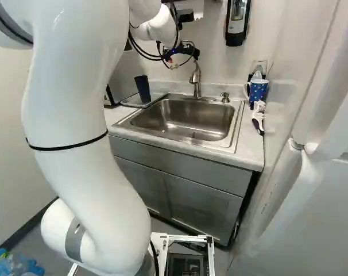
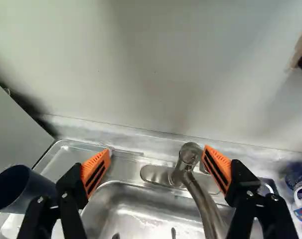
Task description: Rinse the cup and place it in the tray
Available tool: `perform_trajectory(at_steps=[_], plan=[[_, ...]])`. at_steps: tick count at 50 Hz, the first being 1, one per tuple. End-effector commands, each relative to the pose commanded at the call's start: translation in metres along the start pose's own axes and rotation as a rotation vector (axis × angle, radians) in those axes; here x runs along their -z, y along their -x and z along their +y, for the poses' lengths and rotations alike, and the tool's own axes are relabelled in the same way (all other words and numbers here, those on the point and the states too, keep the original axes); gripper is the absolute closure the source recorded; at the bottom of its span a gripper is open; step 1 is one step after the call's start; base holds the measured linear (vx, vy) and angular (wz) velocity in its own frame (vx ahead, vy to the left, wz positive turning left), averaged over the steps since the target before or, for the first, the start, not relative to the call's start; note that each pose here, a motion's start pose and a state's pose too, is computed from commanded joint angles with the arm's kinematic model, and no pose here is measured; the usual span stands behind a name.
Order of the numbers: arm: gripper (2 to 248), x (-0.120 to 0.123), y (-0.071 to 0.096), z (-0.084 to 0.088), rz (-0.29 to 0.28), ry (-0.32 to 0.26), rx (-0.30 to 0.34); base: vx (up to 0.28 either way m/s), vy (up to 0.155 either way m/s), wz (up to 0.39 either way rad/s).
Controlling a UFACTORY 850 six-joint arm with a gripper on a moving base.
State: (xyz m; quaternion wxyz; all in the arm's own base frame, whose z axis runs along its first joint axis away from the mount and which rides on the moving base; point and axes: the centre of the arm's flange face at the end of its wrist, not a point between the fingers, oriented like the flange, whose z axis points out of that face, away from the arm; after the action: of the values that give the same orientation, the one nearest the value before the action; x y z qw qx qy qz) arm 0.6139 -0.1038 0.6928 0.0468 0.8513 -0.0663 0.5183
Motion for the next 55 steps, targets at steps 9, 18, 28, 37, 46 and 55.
perform_trajectory(at_steps=[9,18,28,37,46,55], plan=[[3,0.001,-0.002,-0.001,0.022,-0.001,0.001,0.0,0.0,0.0],[3,0.006,-0.003,-0.006,0.064,-0.008,0.004,0.0,0.0,0.0],[3,0.016,0.001,-0.012,0.062,-0.018,0.009,0.0,0.0,0.0],[3,0.026,0.005,-0.019,0.06,-0.027,0.013,0.0,0.0,0.0],[3,0.037,0.01,-0.025,0.058,-0.037,0.018,0.0,0.0,0.0],[3,0.049,0.016,-0.03,0.056,-0.047,0.023,0.0,0.0,0.0]])
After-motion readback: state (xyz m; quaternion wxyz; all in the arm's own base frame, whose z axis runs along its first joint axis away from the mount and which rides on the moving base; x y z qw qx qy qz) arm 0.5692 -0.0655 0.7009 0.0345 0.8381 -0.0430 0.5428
